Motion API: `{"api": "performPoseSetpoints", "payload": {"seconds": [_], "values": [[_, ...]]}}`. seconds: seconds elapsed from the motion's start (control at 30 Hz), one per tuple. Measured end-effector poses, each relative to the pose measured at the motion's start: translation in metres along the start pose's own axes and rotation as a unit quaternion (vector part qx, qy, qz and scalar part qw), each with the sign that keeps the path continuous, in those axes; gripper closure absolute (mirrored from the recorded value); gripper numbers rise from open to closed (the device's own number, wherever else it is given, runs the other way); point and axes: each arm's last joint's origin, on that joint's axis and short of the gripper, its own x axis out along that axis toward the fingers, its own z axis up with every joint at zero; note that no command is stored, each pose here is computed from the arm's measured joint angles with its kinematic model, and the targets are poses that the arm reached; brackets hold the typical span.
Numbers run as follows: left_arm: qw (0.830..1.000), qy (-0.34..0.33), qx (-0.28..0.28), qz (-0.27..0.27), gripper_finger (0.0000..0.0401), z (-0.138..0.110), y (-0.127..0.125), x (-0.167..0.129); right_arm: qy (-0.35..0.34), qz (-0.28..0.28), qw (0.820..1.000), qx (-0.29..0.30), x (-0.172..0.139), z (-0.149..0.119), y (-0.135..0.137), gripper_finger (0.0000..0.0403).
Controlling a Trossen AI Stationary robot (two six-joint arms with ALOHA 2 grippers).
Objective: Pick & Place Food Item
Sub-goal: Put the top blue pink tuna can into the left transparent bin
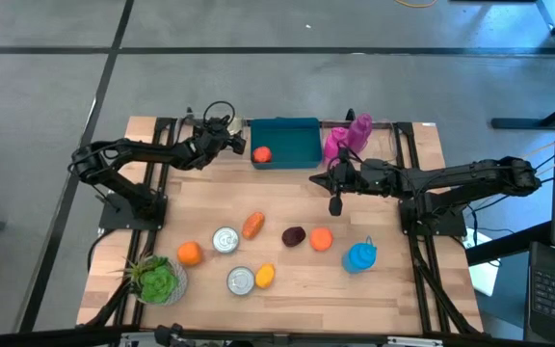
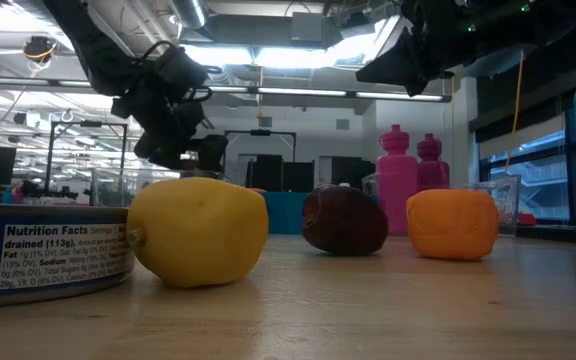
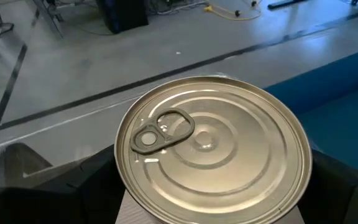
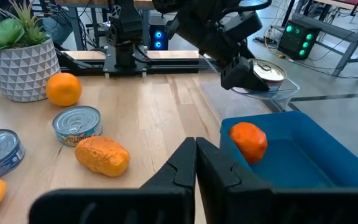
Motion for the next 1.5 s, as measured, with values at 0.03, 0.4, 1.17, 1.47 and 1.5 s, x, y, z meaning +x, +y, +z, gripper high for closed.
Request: {"api": "performPoseSetpoints", "payload": {"seconds": [0.03,0.4,1.17,1.47,1.5], "values": [[1.0,0.004,-0.005,-0.001,0.0054,0.0,0.001,0.001,0.0,0.0,1.0,0.0,0.0,0.0,0.0,0.0392],[0.997,0.03,-0.072,-0.008,0.0054,0.0,0.016,0.011,-0.001,0.0,1.0,0.001,0.0,0.0,0.0,0.0392],[0.992,0.107,-0.067,-0.004,0.0054,0.025,0.024,0.018,-0.001,0.0,1.0,0.002,0.0,0.0,0.0,0.0392],[0.989,0.135,-0.064,-0.012,0.0054,0.011,0.02,0.032,-0.002,0.0,1.0,0.002,0.0,0.0,0.0,0.0392],[0.988,0.138,-0.067,-0.014,0.0054,0.009,0.019,0.035,-0.001,0.0,1.0,0.002,0.0,0.0,0.0,0.0392]]}}
